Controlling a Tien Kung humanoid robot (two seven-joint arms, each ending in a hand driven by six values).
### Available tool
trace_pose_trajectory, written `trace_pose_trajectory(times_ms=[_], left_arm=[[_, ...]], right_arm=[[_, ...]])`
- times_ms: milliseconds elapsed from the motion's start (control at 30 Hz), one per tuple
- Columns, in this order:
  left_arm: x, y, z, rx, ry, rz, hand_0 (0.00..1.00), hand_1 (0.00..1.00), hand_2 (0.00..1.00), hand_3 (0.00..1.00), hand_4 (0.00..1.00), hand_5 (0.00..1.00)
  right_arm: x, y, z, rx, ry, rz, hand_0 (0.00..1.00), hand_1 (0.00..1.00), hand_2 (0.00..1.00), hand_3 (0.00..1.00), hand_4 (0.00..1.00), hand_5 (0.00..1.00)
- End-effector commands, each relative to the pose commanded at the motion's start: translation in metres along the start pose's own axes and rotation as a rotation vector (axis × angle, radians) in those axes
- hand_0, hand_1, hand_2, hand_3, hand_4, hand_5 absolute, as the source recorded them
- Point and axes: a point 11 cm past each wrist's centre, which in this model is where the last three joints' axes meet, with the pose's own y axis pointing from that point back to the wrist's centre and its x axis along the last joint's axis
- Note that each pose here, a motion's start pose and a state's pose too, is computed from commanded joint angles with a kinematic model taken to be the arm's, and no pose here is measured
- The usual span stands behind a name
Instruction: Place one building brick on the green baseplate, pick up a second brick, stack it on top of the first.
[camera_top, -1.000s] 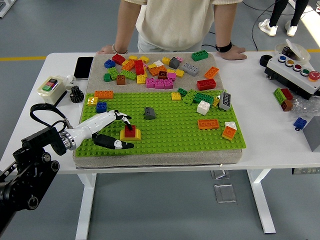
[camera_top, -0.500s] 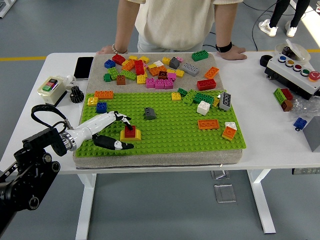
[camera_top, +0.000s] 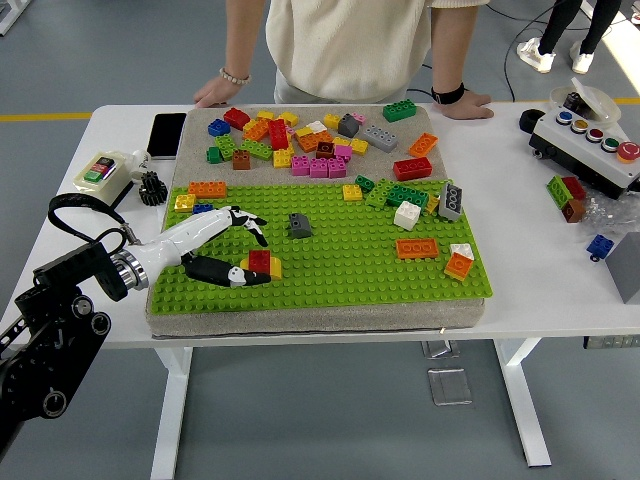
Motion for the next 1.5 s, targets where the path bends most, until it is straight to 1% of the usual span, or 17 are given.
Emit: trace_pose_trajectory(times_ms=[167,200,367,400,500,567,600,767,800,1167,1200,1367,1400,1500], left_arm=[[0.000,-0.001,0.003,-0.012,0.006,0.004,0.998,0.898,0.845,0.581,0.998,0.521],[0.000,-0.002,0.004,-0.014,0.006,0.005,0.998,0.874,0.828,0.618,0.998,0.523],[0.003,-0.003,0.006,-0.024,0.008,0.016,0.998,0.874,0.828,0.618,0.998,0.523],[0.004,-0.004,0.007,-0.029,0.009,0.025,0.998,0.841,0.802,0.718,0.998,0.509],[0.008,-0.004,0.009,-0.038,0.011,0.044,0.998,0.841,0.802,0.718,0.998,0.509],[0.015,-0.004,0.010,-0.046,0.019,0.075,0.998,0.841,0.802,0.718,0.998,0.509],[0.018,-0.004,0.010,-0.048,0.021,0.088,0.935,0.813,0.786,0.806,0.998,0.474],[0.032,-0.004,0.008,-0.049,0.026,0.130,0.935,0.813,0.786,0.806,0.998,0.474],[0.035,-0.004,0.007,-0.048,0.026,0.136,0.855,0.806,0.781,0.822,0.985,0.332],[0.050,-0.001,-0.006,-0.023,0.032,0.189,0.840,0.795,0.779,0.817,0.968,0.317],[0.051,-0.001,-0.007,-0.022,0.033,0.195,0.809,0.761,0.754,0.799,0.943,0.290],[0.057,0.000,-0.011,-0.021,0.038,0.232,0.809,0.761,0.754,0.799,0.943,0.290],[0.059,0.000,-0.011,-0.022,0.039,0.240,0.738,0.704,0.636,0.610,0.663,0.140],[0.061,0.001,-0.011,-0.025,0.043,0.258,0.738,0.704,0.636,0.610,0.663,0.140]], right_arm=[[0.000,0.000,0.000,0.000,-0.002,0.000,0.732,0.637,0.687,0.620,0.921,0.480],[0.000,0.000,0.000,0.000,-0.002,0.000,0.733,0.637,0.687,0.620,0.921,0.480],[0.000,0.000,0.000,-0.001,-0.004,0.002,0.733,0.637,0.687,0.620,0.921,0.480],[0.001,0.000,0.000,-0.001,-0.005,0.002,0.734,0.637,0.687,0.620,0.921,0.479],[0.001,0.000,0.001,-0.002,-0.006,0.002,0.734,0.637,0.687,0.620,0.921,0.479],[0.001,0.000,0.000,-0.002,-0.008,0.001,0.734,0.637,0.687,0.620,0.921,0.479],[0.000,0.000,-0.001,0.000,-0.010,0.000,0.735,0.637,0.687,0.620,0.921,0.479],[-0.001,0.000,-0.002,0.001,-0.014,-0.003,0.735,0.637,0.687,0.620,0.921,0.479],[-0.001,0.000,-0.002,0.000,-0.014,-0.004,0.735,0.637,0.686,0.620,0.921,0.479],[-0.002,0.000,-0.002,0.000,-0.008,-0.008,0.735,0.637,0.687,0.620,0.920,0.478],[-0.003,0.000,-0.002,0.000,-0.007,-0.008,0.735,0.637,0.686,0.620,0.920,0.478],[-0.005,0.000,-0.002,0.000,-0.004,-0.009,0.735,0.637,0.686,0.620,0.920,0.478],[-0.005,0.000,-0.002,-0.001,-0.004,-0.009,0.735,0.637,0.686,0.621,0.920,0.478],[-0.005,0.000,-0.001,-0.003,-0.002,-0.009,0.735,0.637,0.686,0.621,0.920,0.478]])
